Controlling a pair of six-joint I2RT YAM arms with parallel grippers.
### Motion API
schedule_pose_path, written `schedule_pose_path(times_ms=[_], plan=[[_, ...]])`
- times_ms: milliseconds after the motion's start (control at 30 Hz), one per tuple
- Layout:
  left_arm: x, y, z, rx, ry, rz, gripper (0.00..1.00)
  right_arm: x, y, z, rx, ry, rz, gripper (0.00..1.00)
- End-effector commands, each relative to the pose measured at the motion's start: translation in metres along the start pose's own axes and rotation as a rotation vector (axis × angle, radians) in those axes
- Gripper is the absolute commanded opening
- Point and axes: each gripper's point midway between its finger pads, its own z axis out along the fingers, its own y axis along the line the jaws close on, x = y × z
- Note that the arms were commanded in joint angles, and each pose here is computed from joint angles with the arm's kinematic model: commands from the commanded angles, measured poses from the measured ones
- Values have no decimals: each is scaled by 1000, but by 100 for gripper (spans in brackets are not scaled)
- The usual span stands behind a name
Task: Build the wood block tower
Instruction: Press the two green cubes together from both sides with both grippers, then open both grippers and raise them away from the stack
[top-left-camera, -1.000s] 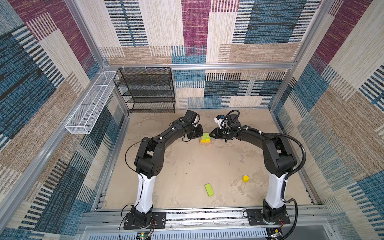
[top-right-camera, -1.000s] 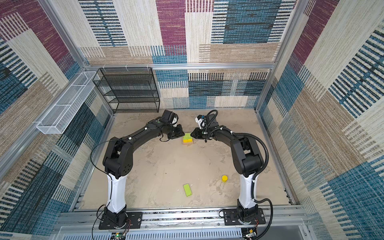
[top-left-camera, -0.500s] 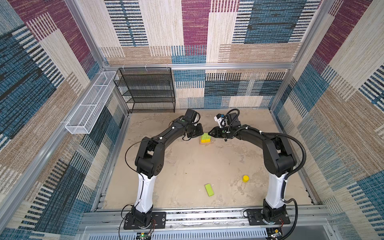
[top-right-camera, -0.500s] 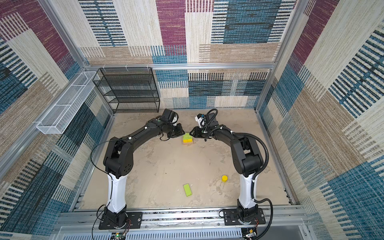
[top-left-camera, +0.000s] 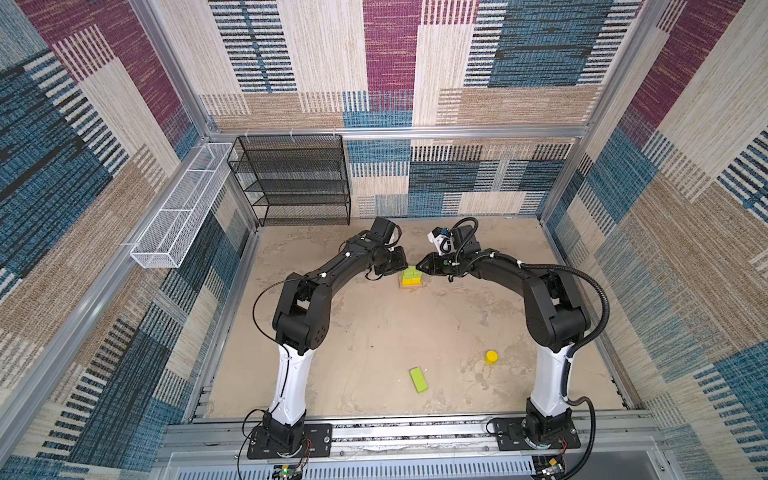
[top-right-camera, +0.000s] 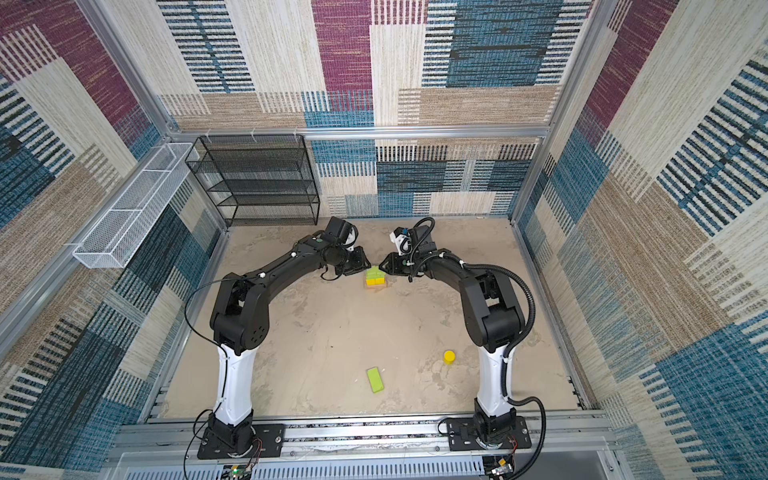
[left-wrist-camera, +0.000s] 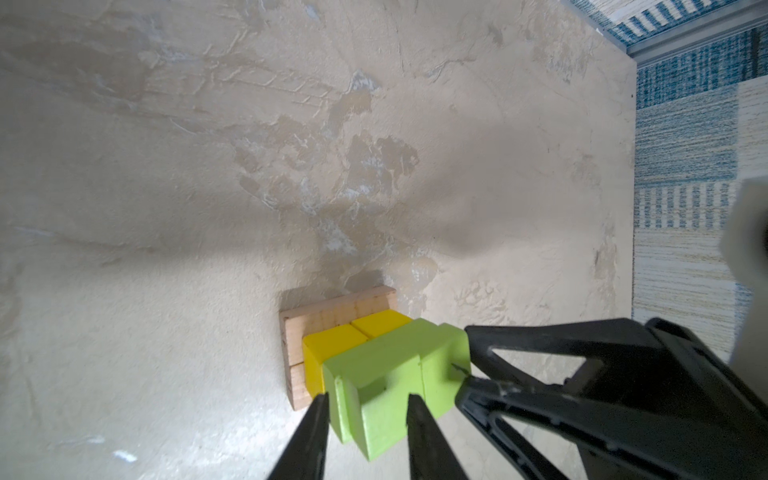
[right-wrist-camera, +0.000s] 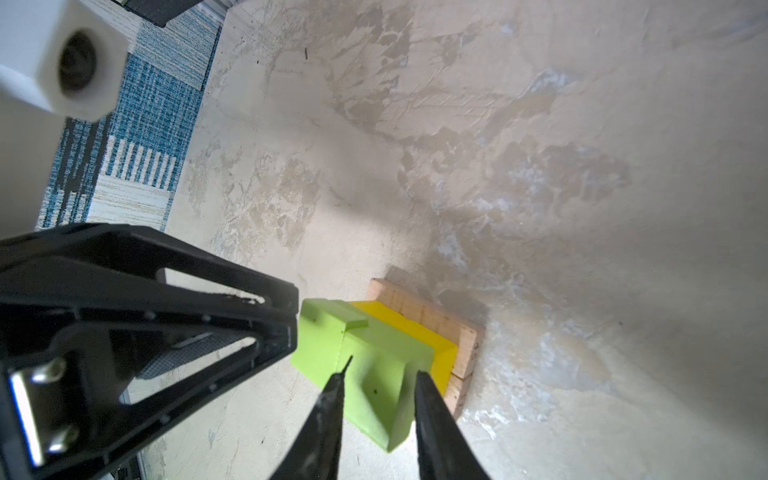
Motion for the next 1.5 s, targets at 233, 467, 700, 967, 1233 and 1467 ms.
schedule_pose_path(times_ms=[233,467,700,967,1233,1467], plan=[[-1,2,-1,-13,0,4,32,-4,4,0,-18,-12,2,25],[-1,1,-1,-10,-1,5,32,-3,4,0,-19,-10,3,23],[-1,1,-1,-9,0,2,31,-2,3,0,-15,-8,5,23],[-1,1,-2,-10,1,2,29,-2,3,0,-14,-9,6,23],[-2,0,-4,-11,-4,8,35,-6,4,-3,-5,-16,2,32],[-6,-4,-16,-5,-26,18,41,-13,9,-12,13,-39,-9,42]])
